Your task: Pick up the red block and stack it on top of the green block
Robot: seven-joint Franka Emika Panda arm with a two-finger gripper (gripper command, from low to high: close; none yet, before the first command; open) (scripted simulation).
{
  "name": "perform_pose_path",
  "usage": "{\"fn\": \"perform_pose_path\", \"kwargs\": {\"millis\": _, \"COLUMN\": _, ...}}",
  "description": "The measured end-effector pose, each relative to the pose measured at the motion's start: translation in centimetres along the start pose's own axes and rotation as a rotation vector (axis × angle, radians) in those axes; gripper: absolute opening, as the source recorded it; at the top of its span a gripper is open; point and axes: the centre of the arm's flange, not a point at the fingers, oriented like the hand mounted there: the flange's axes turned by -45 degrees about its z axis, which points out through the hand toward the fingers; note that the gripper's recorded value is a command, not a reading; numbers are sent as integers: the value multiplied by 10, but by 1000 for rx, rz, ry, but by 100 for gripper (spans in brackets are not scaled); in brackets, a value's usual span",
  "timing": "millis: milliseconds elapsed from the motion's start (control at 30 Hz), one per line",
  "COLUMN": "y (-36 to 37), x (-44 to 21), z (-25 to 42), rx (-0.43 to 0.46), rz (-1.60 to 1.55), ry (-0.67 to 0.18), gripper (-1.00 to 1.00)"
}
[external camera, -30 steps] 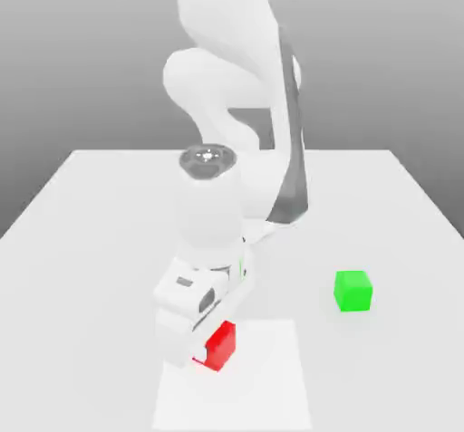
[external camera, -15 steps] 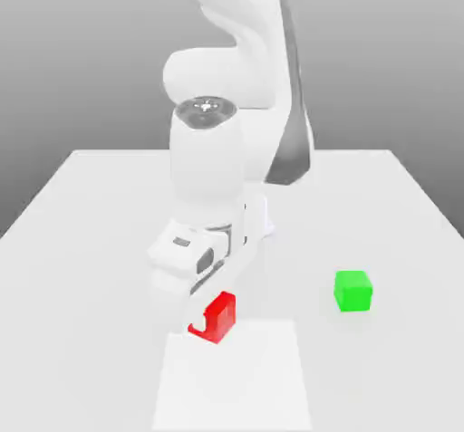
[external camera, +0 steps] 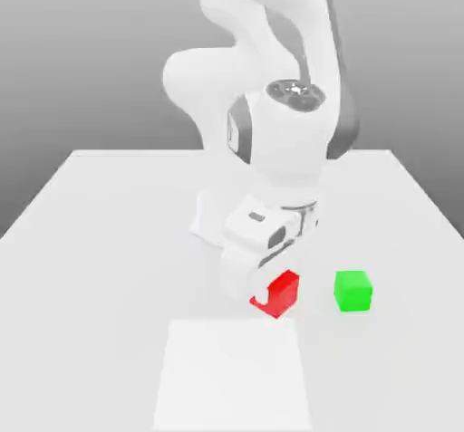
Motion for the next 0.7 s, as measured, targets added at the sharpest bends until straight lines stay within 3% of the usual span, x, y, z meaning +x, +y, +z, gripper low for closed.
{"fn": "perform_pose_path", "kwargs": {"millis": 700, "y": -154, "x": 19, "z": -24, "rx": 11, "rz": 325, "ry": 48, "gripper": -100}}
